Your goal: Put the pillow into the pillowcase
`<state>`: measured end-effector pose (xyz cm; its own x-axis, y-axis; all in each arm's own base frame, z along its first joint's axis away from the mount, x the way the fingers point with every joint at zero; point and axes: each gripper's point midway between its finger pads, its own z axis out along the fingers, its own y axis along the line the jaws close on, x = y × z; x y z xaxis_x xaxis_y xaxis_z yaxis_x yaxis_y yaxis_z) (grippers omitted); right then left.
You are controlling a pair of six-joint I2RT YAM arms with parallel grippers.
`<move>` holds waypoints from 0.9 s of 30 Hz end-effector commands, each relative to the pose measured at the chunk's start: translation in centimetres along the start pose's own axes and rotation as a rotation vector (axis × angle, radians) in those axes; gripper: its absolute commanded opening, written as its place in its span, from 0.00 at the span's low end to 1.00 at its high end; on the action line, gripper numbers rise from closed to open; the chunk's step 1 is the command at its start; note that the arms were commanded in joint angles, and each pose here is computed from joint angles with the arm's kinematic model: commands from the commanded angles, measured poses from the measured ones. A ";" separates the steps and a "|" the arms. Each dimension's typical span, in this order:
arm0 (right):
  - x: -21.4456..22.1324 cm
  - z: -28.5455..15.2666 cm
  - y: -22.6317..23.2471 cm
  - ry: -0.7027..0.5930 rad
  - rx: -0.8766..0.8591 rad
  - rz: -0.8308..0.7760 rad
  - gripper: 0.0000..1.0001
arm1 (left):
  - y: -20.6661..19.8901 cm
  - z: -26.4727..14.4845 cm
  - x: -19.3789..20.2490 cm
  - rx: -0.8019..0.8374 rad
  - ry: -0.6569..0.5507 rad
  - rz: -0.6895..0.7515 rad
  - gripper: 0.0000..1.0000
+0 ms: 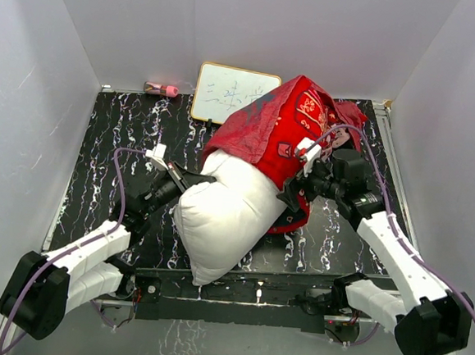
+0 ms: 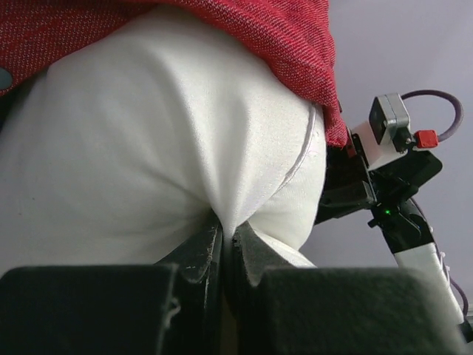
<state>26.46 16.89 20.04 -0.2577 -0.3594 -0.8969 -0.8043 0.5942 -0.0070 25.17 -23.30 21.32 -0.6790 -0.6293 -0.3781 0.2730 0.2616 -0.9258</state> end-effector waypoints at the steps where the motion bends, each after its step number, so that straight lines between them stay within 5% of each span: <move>1: -3.6 1.2 -2.2 -0.090 0.090 -0.091 0.98 | 1.1 0.2 0.5 -0.060 0.043 0.024 0.00; 4: -4.1 1.9 -2.4 -0.088 0.083 -0.105 0.78 | 1.0 0.3 0.4 -0.063 0.047 0.040 0.00; 7: -5.5 1.4 -1.3 -0.119 0.026 -0.126 0.33 | 0.9 0.4 0.3 -0.074 0.054 0.064 0.00; 9: -7.1 0.4 0.8 -0.174 -0.074 -0.175 0.11 | 1.0 0.6 0.2 -0.086 0.062 0.086 0.00; 13: -9.0 -3.0 7.2 -0.312 -0.373 -0.358 0.08 | 1.8 1.1 0.1 -0.129 0.095 0.146 0.00; 21: -14.9 -1.8 14.0 -0.393 -0.663 -0.378 0.08 | 2.4 5.3 -0.8 -0.114 0.180 0.240 0.00; 27: -20.0 3.1 16.6 -0.388 -0.667 -0.289 0.08 | 2.8 8.8 -2.5 -0.091 0.199 0.217 0.00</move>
<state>21.51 31.91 29.63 0.0668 -0.2605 -0.9632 -0.9976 0.0019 -0.0697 31.90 -26.62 19.21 -0.7491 -0.4129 -0.5181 0.3324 0.4422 -0.8330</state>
